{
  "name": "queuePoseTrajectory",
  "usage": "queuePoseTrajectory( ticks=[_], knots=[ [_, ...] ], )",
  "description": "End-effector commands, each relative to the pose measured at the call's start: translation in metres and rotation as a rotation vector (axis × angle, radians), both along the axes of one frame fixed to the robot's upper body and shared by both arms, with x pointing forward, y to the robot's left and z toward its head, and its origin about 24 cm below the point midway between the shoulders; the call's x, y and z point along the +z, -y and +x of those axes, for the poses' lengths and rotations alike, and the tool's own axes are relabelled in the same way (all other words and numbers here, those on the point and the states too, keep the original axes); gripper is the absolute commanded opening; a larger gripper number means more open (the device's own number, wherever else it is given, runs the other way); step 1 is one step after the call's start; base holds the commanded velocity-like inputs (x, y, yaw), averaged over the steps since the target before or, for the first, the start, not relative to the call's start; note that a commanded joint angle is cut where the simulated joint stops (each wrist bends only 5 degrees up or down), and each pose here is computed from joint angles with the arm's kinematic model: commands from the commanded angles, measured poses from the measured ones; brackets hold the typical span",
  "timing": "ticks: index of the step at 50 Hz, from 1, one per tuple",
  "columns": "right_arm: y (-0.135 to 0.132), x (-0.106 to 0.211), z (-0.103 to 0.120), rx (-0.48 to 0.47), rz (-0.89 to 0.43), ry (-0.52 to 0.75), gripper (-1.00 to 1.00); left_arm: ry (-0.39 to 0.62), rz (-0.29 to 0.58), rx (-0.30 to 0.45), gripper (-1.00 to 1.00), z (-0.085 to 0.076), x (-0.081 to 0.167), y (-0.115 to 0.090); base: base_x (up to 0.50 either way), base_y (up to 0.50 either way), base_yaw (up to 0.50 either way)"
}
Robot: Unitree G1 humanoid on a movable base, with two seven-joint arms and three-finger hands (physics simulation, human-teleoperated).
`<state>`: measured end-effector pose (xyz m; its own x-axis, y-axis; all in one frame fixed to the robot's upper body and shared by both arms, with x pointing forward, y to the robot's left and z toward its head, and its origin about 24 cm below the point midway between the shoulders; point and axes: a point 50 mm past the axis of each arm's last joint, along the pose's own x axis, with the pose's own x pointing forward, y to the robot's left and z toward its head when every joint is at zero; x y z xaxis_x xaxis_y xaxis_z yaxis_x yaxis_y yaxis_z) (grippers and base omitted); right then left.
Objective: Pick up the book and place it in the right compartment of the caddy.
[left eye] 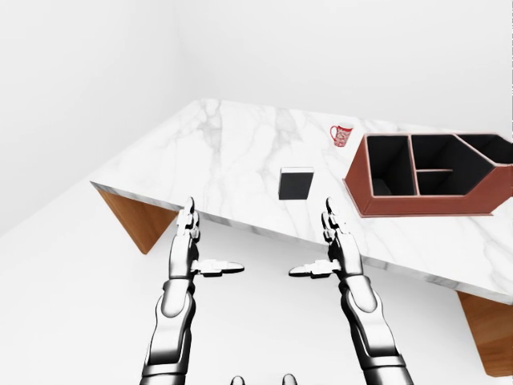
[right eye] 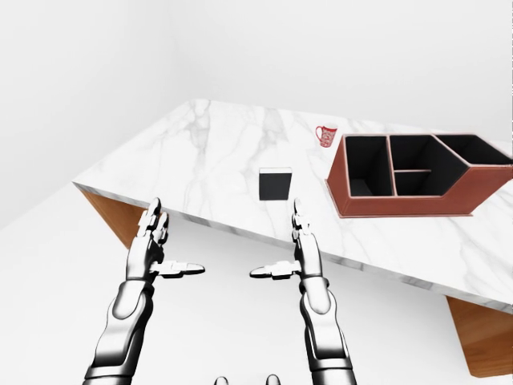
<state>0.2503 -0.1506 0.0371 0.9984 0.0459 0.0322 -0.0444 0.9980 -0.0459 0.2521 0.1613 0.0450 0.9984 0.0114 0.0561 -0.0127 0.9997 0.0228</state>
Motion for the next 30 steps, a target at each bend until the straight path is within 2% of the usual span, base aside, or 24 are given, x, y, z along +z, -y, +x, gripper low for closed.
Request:
queuePoseTrajectory(
  ticks=[1, 30],
  knots=[
    [0.0001, -0.0009, 0.0003, 0.001, -0.002, -0.004, 1.0, 0.0, -0.001, -0.002, 1.0, 0.0001, -0.0001, 0.0005, 0.15, -0.4, 0.0],
    [0.0, -0.002, -0.0001, 0.002, -0.005, -0.009, 1.0, -0.003, 0.001, -0.004, 1.0, 0.0007, -0.0015, 0.0009, 0.14, -0.4, 0.0]
  ],
)
